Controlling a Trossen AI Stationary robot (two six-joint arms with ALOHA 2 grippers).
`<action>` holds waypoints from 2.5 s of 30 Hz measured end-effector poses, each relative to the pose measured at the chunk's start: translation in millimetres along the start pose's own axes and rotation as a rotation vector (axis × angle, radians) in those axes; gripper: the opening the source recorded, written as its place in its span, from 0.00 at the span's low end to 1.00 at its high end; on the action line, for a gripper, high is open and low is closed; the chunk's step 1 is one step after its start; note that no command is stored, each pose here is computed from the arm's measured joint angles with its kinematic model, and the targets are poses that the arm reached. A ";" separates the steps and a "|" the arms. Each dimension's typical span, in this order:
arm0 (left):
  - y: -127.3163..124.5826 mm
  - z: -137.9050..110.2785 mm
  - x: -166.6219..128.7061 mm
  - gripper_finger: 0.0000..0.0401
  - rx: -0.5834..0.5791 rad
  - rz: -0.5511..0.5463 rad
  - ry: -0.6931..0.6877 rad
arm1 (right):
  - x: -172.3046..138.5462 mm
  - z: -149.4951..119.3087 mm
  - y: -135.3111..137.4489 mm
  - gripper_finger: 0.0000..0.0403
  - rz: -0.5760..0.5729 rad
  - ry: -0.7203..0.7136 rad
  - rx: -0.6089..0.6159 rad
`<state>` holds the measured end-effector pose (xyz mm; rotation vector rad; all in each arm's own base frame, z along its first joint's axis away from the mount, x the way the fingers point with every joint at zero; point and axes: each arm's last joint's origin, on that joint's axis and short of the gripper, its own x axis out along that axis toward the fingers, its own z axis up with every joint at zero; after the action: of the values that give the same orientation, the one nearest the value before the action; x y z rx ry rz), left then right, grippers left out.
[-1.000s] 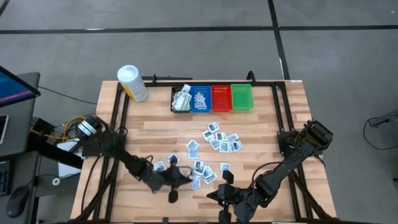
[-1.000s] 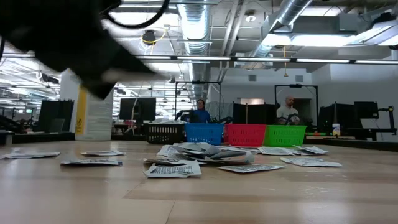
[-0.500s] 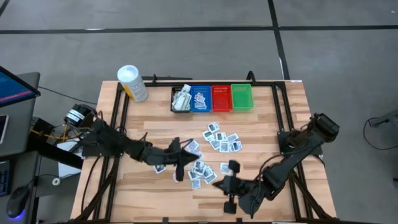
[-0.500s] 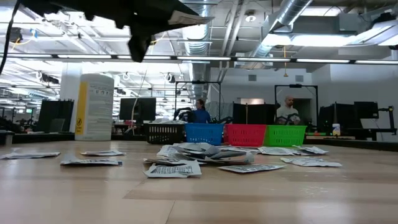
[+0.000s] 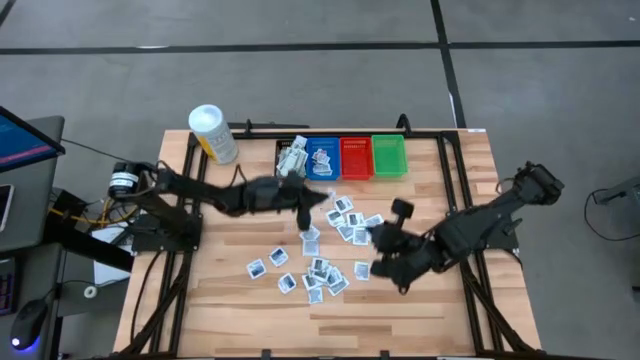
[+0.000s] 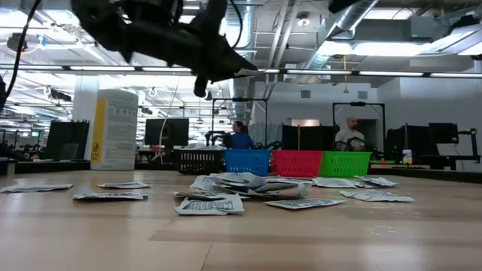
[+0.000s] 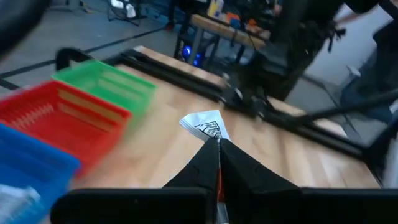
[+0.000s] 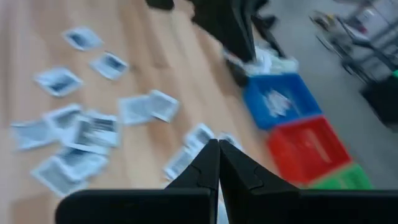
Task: Pick & Place First Aid Supplies
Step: Put the orange ointment pack in the blue bin, then put the gray towelette pack in the red bin
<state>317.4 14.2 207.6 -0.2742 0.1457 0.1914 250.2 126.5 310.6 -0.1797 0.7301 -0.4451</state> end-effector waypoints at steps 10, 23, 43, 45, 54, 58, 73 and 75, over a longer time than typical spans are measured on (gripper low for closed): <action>63.3 54.5 10.3 0.02 0.076 0.007 -0.117 | 8.1 -10.5 -63.6 0.00 -0.236 -0.053 0.202; 92.9 51.4 39.5 0.03 0.205 0.078 -0.083 | 57.7 -42.4 -87.9 0.00 -0.262 -0.070 0.358; 154.2 9.8 68.7 0.09 0.092 0.313 0.033 | 74.0 -42.9 -110.7 0.00 -0.211 0.030 0.335; 157.0 10.0 68.1 0.12 0.089 0.320 0.032 | 75.0 -43.8 -112.5 0.00 -0.219 0.040 0.332; 158.5 9.7 67.6 0.31 0.069 0.325 0.035 | 79.5 -46.3 -122.8 0.00 -0.259 0.075 0.328; 154.2 11.6 67.1 0.35 0.066 0.310 0.037 | 80.5 -46.3 -125.0 0.00 -0.264 0.081 0.301; 90.0 64.4 26.0 0.30 0.223 0.004 0.133 | 93.4 -66.5 -102.8 0.00 -0.020 0.092 0.314; 75.9 63.7 20.1 0.29 0.220 -0.044 0.186 | 96.5 -73.9 -93.9 0.00 0.042 0.079 0.343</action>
<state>328.6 107.2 245.6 -0.0758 0.3427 0.1044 232.5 -1.2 227.1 0.1759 0.7222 -0.5320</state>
